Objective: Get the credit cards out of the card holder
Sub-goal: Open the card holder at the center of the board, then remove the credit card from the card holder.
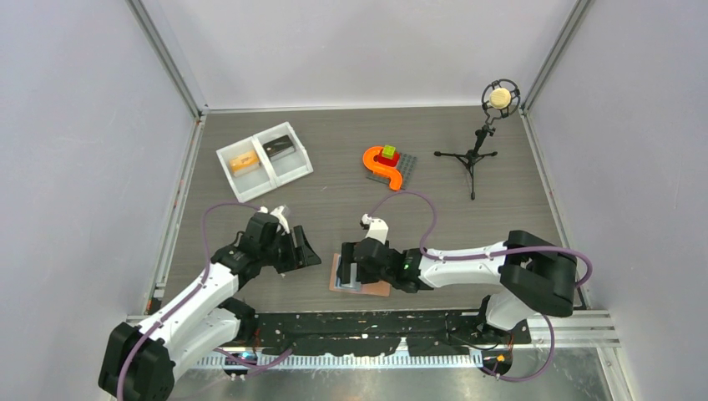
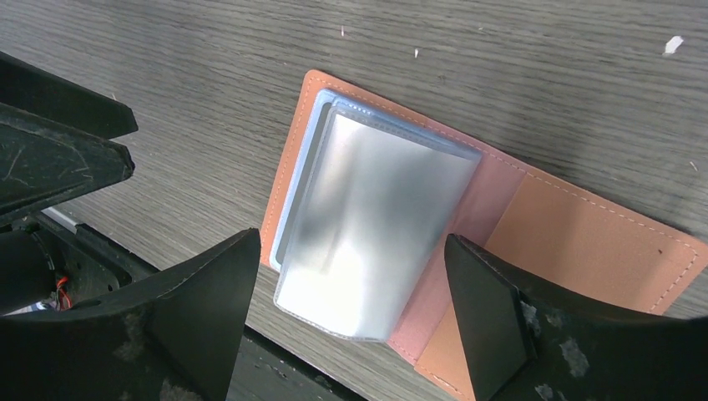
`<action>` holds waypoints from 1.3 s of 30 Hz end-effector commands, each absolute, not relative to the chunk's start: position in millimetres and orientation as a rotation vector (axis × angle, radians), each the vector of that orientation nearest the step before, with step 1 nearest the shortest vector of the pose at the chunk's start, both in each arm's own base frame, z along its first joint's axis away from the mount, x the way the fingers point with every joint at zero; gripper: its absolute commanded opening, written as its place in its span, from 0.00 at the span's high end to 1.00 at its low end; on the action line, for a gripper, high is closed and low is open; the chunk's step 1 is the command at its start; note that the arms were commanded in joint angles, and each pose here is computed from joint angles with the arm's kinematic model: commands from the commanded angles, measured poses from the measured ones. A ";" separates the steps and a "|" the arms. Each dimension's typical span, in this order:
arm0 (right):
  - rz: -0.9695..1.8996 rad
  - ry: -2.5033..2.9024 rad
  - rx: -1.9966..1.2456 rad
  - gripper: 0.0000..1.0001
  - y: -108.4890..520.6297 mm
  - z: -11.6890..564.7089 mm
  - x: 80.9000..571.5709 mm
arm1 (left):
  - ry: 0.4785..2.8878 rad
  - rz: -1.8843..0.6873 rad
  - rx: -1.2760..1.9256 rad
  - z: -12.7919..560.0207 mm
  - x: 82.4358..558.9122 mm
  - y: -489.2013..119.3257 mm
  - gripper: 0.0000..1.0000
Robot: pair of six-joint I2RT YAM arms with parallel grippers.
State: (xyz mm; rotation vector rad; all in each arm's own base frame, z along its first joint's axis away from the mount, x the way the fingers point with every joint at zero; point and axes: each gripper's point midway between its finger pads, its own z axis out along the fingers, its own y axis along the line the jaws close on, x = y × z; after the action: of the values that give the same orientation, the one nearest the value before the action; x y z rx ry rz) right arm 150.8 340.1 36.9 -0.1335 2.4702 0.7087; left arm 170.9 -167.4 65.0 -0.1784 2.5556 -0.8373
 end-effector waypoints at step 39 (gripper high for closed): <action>0.873 2.233 -0.134 0.56 312.9 68.4 172.3 | 2.475 -1.131 0.031 86.5 181.1 -243.3 0.66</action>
State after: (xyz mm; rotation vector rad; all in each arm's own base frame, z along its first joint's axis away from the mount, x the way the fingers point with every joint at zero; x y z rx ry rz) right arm 163.4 317.7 51.2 -0.1608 2.2937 0.8846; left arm 164.4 -223.3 65.9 -0.0136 2.5711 -1.0503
